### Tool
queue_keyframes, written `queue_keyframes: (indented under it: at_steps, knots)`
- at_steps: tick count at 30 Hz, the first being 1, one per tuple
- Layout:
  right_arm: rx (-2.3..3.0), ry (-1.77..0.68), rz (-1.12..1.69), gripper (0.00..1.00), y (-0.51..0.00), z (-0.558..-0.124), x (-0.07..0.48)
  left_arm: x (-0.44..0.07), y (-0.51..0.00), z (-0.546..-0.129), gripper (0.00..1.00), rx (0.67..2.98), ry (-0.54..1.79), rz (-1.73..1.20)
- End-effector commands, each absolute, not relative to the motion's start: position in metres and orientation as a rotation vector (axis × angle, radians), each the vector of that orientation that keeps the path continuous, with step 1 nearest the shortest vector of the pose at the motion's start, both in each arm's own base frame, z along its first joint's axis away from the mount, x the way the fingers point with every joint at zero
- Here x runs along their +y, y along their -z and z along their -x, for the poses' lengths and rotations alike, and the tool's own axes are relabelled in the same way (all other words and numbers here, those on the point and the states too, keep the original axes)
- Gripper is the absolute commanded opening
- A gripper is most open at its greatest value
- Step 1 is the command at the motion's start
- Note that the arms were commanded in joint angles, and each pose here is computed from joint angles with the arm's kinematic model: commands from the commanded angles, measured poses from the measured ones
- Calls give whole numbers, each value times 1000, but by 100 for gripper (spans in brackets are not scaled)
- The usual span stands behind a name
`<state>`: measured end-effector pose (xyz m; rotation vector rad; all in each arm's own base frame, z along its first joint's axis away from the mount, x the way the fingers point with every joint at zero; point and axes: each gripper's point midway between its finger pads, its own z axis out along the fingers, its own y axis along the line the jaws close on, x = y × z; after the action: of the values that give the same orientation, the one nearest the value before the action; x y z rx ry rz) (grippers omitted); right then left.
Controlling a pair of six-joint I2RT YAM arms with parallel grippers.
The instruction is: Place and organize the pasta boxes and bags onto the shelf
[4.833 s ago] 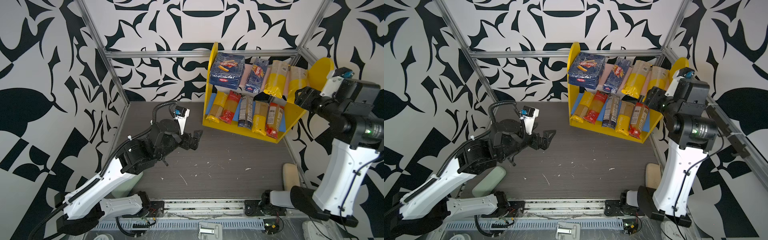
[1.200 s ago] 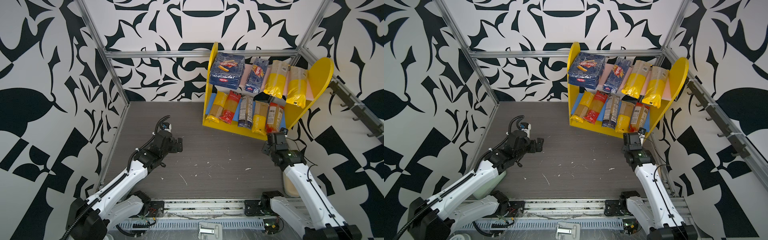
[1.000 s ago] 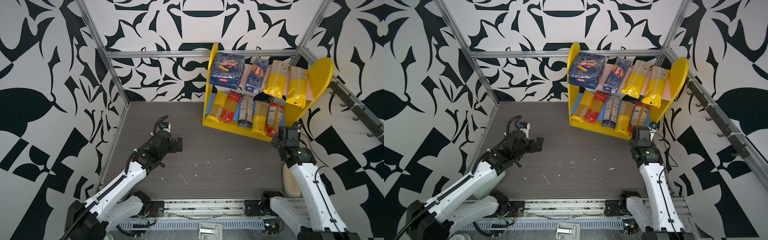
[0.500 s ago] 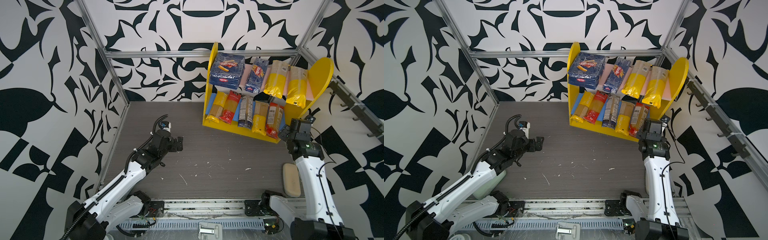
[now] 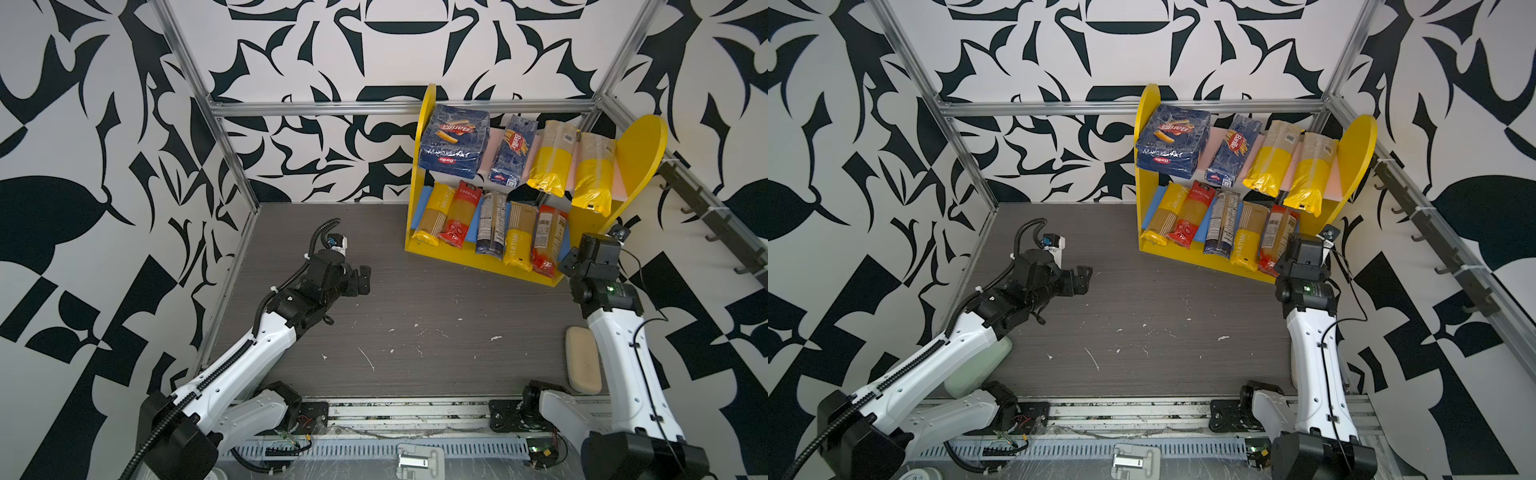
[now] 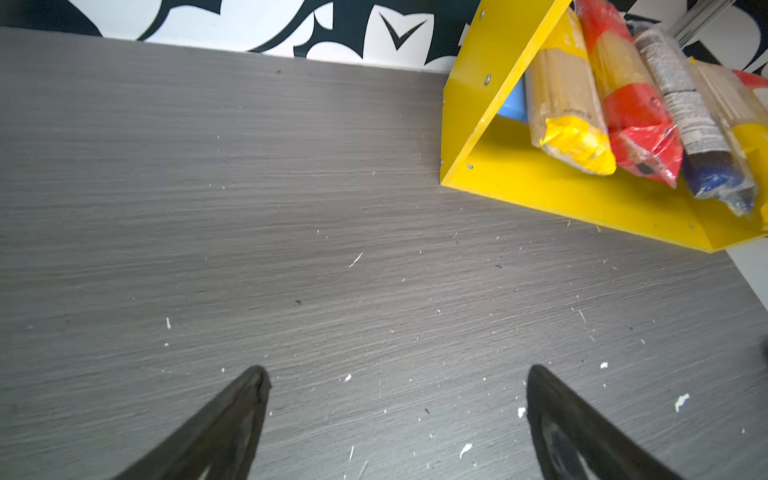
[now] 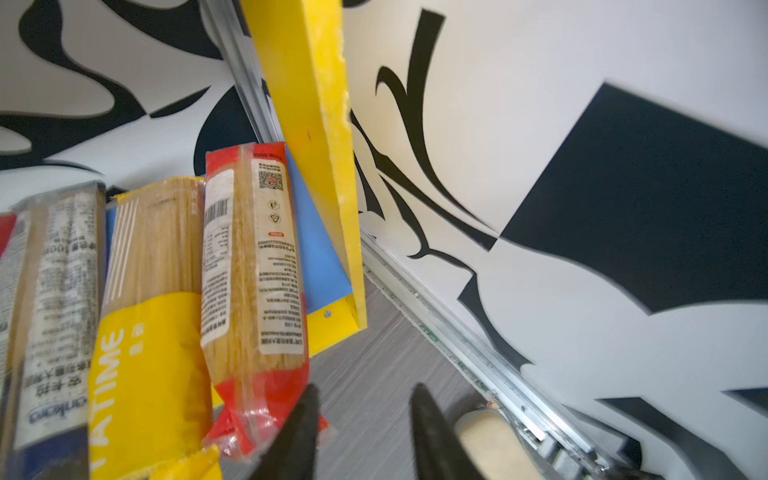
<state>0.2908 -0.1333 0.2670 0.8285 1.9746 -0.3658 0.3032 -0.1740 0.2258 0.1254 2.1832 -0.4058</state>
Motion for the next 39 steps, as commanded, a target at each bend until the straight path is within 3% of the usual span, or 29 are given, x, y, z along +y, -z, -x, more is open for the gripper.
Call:
queue_keyframes:
  at_steps: [1,17,19,20,22,39]
  knots:
    - [1876,401,-848,30,-279,-297,-144,-178,-237,-305,99,2192,431,-113]
    - [1787,545,-905,24,-281,-283,-166,-190,-253,-315,99,2200,499,-57]
    - [1777,563,-909,19,-281,-286,-170,-191,-254,-316,99,2199,502,-56]
    - [1773,564,-908,8,-281,-288,-171,-191,-254,-316,99,2197,502,-56]
    - [1764,573,-912,0,-281,-291,-176,-192,-255,-316,99,2197,505,-57]
    - [1738,502,-926,0,-268,-321,-198,-193,-254,-320,99,2188,495,-74]
